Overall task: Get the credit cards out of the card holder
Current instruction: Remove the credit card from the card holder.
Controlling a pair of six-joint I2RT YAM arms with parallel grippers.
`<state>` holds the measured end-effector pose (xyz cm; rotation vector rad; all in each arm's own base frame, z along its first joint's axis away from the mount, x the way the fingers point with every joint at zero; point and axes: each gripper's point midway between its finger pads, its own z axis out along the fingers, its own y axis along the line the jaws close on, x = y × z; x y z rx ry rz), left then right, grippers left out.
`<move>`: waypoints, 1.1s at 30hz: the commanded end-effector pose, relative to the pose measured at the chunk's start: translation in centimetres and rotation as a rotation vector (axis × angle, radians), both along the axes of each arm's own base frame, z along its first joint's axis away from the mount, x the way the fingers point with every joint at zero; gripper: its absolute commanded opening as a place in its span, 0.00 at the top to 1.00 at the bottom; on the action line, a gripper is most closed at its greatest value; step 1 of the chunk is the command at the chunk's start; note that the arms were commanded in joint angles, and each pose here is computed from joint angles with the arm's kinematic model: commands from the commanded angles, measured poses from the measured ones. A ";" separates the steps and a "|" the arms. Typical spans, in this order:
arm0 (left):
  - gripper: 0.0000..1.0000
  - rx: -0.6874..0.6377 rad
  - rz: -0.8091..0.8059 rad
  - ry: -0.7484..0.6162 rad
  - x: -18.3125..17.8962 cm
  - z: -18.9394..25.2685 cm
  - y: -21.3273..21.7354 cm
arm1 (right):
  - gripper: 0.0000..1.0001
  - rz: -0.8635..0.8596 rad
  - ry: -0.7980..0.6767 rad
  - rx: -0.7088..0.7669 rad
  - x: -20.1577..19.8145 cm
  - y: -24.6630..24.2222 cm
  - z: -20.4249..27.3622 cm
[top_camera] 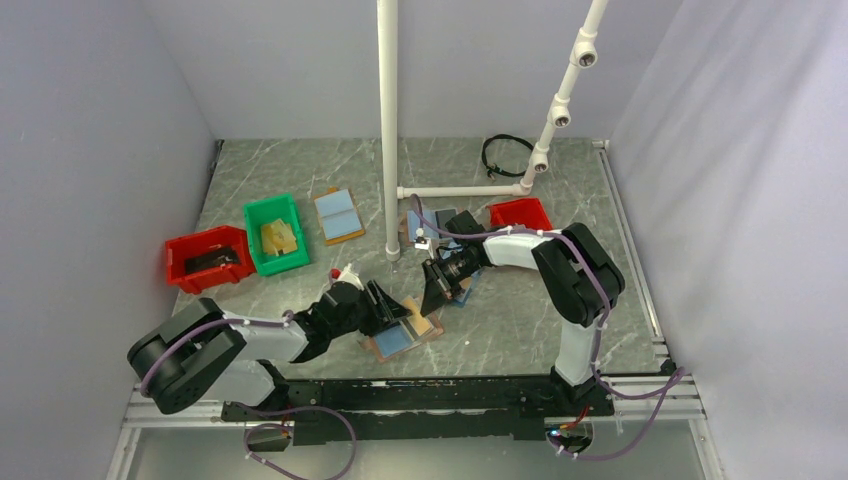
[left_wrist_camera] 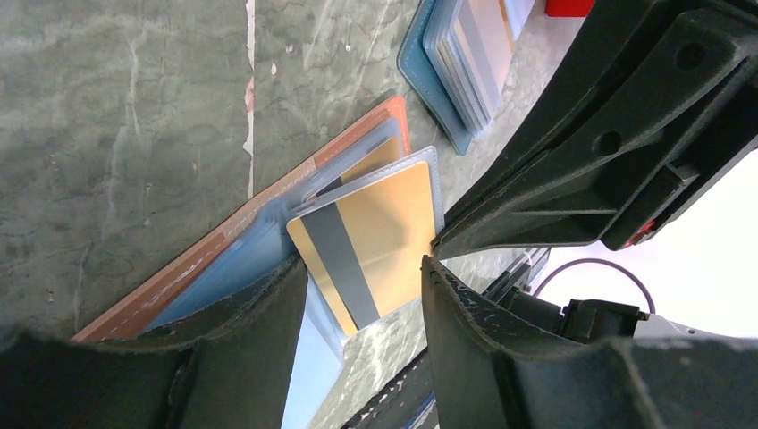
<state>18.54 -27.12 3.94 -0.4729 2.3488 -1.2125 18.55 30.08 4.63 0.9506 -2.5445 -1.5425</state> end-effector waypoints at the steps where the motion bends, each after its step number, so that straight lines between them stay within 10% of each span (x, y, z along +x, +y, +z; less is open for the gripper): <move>1: 0.44 0.019 0.033 0.019 0.3 -0.5 0.5 | 0.98 0.007 -0.042 0.008 1.0 0.6 0.2; 14: 0.51 0.041 0.046 0.030 0.0 -1.4 1.1 | 0.79 0.023 -0.022 0.036 0.7 0.8 0.6; 33: 0.52 -0.047 -0.001 -0.066 0.1 0.6 0.1 | 0.91 0.017 0.033 0.015 0.3 0.8 -0.5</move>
